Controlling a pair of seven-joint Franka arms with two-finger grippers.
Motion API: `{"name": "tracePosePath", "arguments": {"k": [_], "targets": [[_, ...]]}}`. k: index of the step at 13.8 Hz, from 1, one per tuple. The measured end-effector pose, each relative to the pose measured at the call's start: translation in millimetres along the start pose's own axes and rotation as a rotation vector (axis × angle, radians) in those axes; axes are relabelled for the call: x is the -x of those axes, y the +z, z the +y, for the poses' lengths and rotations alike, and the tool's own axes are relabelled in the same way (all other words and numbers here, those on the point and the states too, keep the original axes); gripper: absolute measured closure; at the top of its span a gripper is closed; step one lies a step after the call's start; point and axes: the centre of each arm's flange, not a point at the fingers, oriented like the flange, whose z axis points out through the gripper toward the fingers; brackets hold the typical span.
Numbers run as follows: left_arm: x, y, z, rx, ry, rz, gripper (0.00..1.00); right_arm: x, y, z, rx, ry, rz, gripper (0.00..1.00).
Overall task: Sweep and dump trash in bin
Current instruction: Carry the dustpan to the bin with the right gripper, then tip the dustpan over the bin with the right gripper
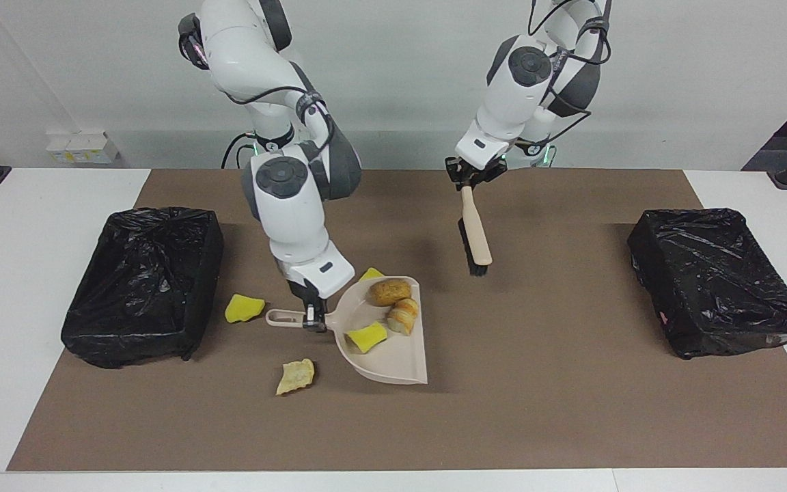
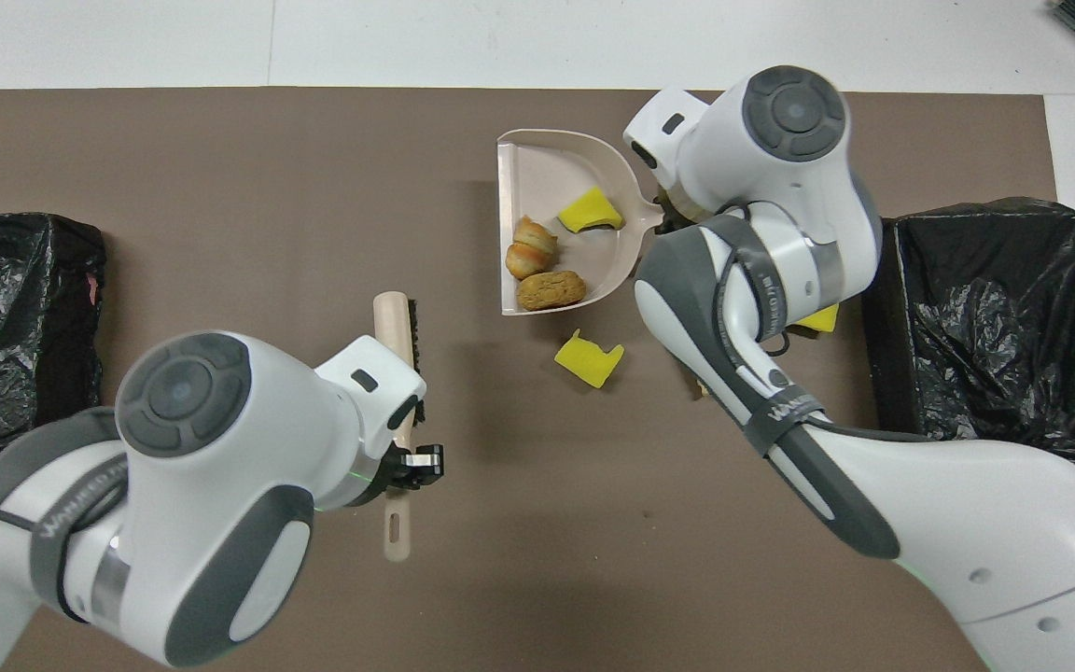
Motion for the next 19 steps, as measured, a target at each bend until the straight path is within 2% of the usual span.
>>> {"name": "tracePosePath", "arguments": {"k": [3, 5, 10, 13, 15, 19], "targets": [[29, 63, 13, -0.014, 0.0, 0.021, 0.74, 82, -44, 0, -0.014, 0.024, 0.004, 0.67], [40, 87, 12, -0.023, 0.016, 0.024, 0.74, 144, -66, -5, -0.01, 0.038, -0.009, 0.67], [51, 112, 9, -0.031, 0.061, 0.032, 0.74, 300, -89, -43, -0.012, 0.031, -0.018, 0.67], [51, 113, 8, -0.03, 0.069, 0.033, 0.74, 388, -86, -82, 0.011, 0.044, -0.054, 0.67], [51, 113, 8, -0.031, 0.068, 0.031, 0.74, 408, -75, -106, 0.023, 0.043, -0.101, 0.67], [49, 120, 7, -0.037, 0.038, 0.024, 0.74, 396, -69, -118, -0.016, -0.061, -0.333, 0.67]]}}
